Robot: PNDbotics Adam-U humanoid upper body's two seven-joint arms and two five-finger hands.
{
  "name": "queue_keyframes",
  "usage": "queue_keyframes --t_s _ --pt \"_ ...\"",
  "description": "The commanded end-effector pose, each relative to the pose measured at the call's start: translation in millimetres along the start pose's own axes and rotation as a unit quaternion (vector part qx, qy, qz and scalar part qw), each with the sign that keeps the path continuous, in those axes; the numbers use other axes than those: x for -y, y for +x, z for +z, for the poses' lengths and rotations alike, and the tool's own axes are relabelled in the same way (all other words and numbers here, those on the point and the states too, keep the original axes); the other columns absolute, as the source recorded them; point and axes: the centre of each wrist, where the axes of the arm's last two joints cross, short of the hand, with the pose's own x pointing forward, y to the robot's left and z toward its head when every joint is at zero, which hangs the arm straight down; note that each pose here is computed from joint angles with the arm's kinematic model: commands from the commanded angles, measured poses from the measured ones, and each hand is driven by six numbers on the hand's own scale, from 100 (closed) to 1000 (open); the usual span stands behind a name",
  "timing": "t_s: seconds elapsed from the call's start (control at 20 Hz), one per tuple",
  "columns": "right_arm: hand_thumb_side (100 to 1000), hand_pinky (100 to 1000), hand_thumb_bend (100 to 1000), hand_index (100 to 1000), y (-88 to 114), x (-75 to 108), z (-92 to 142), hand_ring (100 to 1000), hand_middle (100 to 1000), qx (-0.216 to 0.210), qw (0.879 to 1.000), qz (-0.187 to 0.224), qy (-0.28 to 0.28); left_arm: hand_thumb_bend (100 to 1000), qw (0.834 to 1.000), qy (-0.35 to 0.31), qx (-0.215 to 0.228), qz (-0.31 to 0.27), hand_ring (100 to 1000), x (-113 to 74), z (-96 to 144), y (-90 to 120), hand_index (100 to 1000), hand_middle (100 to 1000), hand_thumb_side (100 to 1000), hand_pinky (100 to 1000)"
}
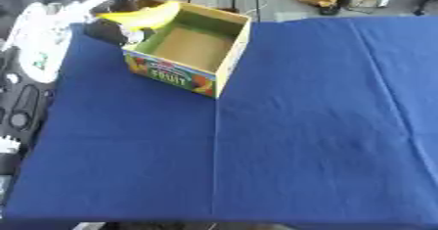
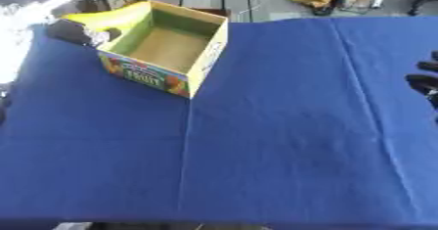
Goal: Pick up objects on the table and place them in the box.
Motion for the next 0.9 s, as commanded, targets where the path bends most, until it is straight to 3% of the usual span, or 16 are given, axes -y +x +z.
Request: queue_keyframes --t_s 0.05,0.55,0.9 --pt "909 818 100 808 7.4 -0.4 -5.0 676 689 0.012 1.000 0.002 0.009 440 0.999 0.020 -0.025 0.002 472 -7.6 -11.6 0.0 499 417 406 641" --pt "909 818 100 808 7.2 -3.3 -6.0 676 689 0.011 1.000 0.000 0.016 450 0.998 0.030 -0.063 0.011 481 20.7 -37.6 -15.1 507 425 411 643" --pt "908 819 100 808 5.5 -9.2 -7.1 675 688 0.007 1.000 -0.006 0.028 515 0.989 0.010 -0.144 0.023 590 67.2 -55.7 -13.0 640 550 525 702"
